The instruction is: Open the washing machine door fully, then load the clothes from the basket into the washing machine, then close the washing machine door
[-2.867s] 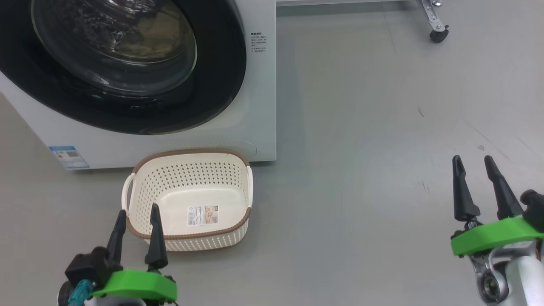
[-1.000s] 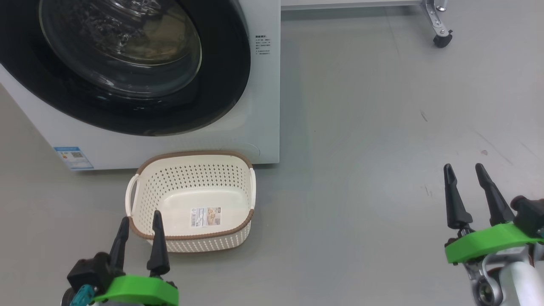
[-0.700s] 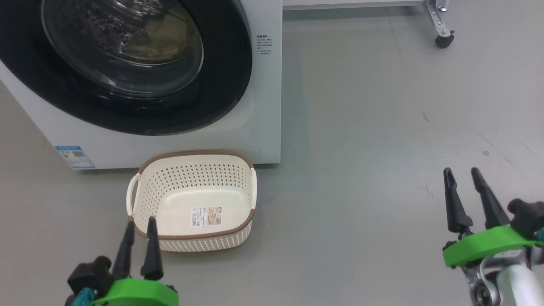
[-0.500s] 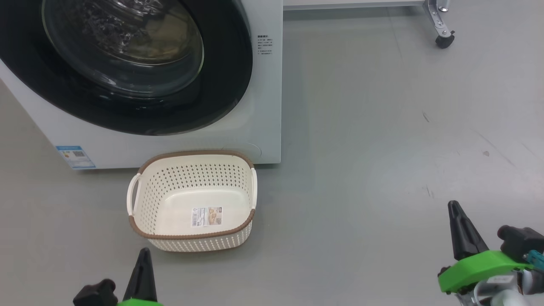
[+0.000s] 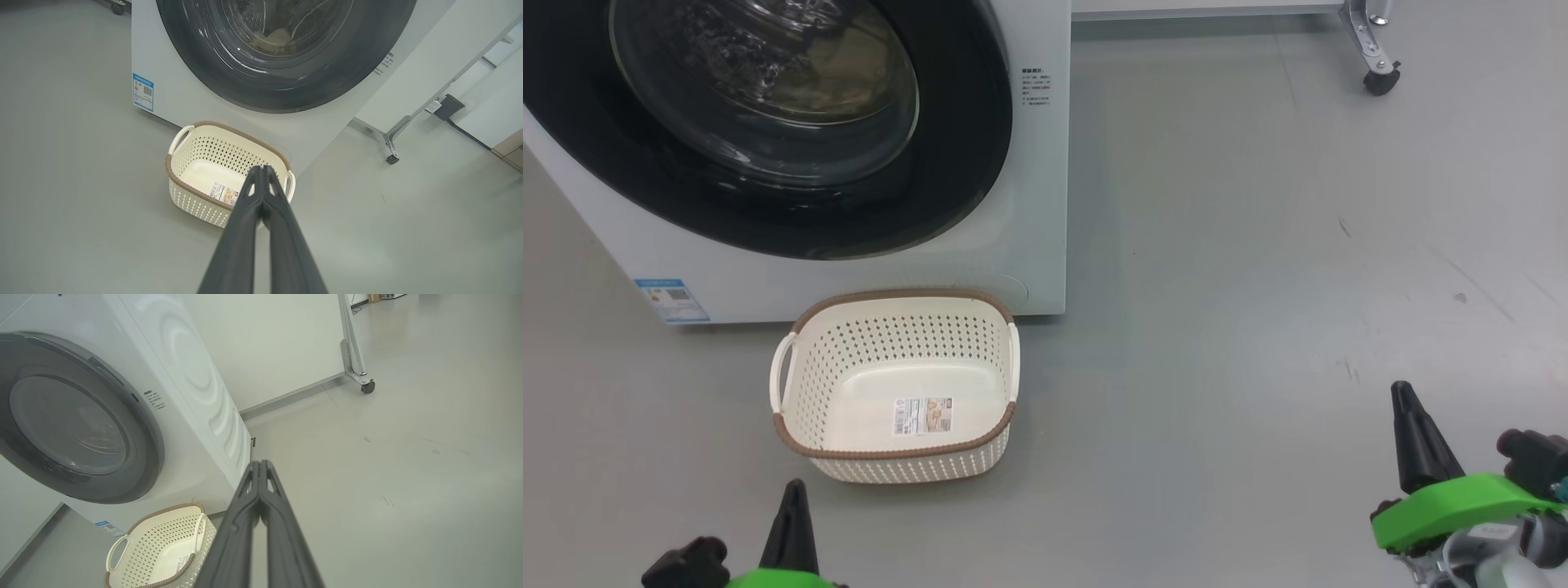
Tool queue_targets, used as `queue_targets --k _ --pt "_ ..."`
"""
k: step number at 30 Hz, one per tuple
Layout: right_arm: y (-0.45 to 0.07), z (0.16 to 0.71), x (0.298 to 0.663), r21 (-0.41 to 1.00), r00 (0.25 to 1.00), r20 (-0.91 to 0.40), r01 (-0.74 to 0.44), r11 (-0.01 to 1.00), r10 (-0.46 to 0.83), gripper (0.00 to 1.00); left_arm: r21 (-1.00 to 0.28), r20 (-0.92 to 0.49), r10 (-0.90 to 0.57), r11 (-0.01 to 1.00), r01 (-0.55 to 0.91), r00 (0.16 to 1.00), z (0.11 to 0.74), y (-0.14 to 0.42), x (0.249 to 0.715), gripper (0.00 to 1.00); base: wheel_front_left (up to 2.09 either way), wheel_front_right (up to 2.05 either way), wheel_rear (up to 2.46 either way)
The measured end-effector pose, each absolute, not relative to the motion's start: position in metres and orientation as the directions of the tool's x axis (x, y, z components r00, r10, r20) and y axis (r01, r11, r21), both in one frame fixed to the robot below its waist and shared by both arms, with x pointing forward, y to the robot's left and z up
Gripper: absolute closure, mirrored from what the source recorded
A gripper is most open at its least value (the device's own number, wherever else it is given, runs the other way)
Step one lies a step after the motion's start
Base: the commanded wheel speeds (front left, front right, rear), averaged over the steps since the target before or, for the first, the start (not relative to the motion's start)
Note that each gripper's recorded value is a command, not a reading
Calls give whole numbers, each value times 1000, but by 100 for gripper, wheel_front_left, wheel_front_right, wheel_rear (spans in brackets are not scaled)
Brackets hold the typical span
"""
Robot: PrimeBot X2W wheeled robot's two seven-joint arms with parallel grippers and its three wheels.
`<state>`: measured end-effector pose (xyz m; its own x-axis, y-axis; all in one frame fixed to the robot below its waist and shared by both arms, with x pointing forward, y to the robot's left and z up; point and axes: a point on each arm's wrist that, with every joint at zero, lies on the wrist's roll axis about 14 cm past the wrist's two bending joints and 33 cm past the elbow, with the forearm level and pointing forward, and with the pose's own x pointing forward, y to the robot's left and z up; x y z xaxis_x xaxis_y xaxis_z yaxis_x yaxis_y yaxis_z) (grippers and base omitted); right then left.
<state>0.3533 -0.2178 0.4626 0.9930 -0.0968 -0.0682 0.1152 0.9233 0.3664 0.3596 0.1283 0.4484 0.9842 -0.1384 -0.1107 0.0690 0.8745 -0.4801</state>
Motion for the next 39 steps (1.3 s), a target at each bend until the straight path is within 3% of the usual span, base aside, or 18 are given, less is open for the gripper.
queue_targets --k 39 --pt "-220 459 357 713 985 -127 171 681 -114 100 -768 -150 -59 636 -79 987 451 153 365 100 0 0 0"
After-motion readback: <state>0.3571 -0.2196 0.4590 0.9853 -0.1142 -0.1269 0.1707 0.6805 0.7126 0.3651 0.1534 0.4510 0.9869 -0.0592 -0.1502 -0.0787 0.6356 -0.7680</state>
